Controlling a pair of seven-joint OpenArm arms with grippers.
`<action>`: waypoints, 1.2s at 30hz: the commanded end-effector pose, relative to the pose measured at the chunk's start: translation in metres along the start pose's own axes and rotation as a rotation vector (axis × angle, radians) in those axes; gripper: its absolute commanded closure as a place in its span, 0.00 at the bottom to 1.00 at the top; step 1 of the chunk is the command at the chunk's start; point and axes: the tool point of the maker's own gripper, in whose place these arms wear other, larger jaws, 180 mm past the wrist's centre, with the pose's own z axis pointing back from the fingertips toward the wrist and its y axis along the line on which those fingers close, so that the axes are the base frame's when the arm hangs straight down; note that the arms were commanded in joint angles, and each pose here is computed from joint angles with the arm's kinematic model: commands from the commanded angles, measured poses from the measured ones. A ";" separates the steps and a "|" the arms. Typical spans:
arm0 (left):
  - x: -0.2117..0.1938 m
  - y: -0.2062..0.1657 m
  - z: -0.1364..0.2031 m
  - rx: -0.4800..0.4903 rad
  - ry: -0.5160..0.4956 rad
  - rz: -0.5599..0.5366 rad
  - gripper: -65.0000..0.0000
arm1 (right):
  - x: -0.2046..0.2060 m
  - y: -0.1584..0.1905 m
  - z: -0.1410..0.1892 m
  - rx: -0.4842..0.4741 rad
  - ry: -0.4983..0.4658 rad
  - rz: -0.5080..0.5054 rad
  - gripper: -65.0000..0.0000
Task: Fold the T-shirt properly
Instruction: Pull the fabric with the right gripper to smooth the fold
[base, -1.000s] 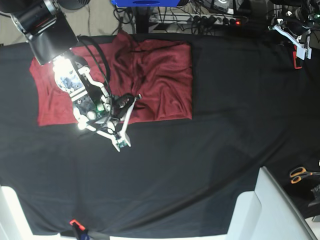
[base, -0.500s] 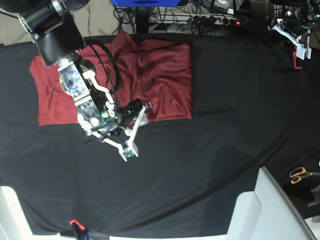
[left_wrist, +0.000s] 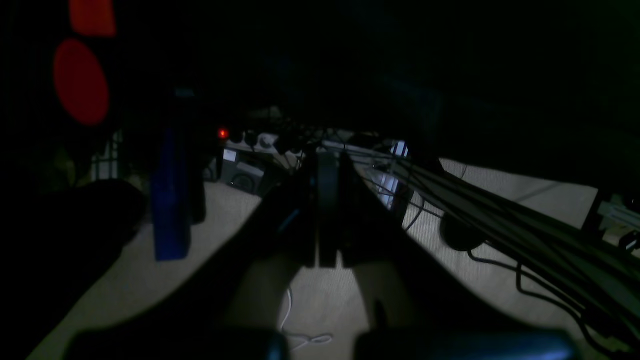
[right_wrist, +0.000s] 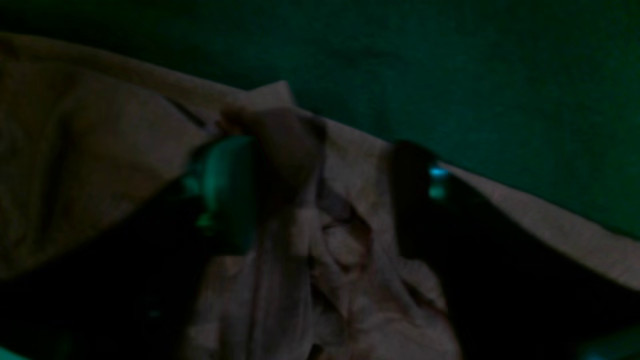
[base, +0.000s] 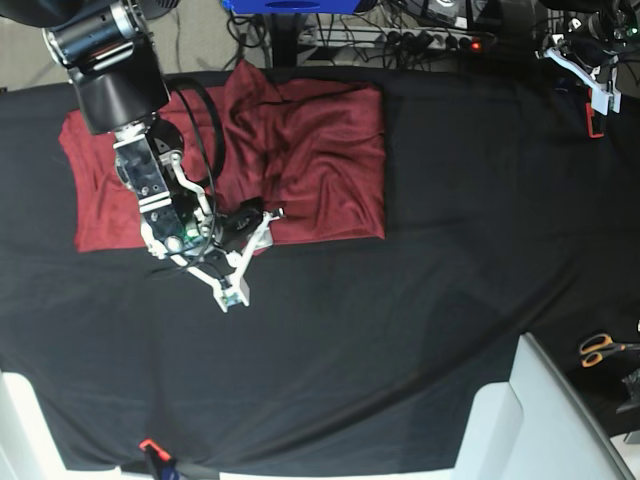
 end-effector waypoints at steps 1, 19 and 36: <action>0.011 0.004 0.004 0.004 -0.025 -0.016 1.00 | 0.023 0.004 0.006 0.010 -0.058 0.007 0.55; 0.016 0.005 -0.009 -0.002 -0.028 0.027 1.00 | 0.017 -0.007 0.021 -0.003 -0.078 -0.077 1.00; 0.022 -0.014 -0.023 -0.049 -0.013 -0.007 1.00 | -0.001 -0.020 0.021 -0.055 -0.048 -0.175 1.00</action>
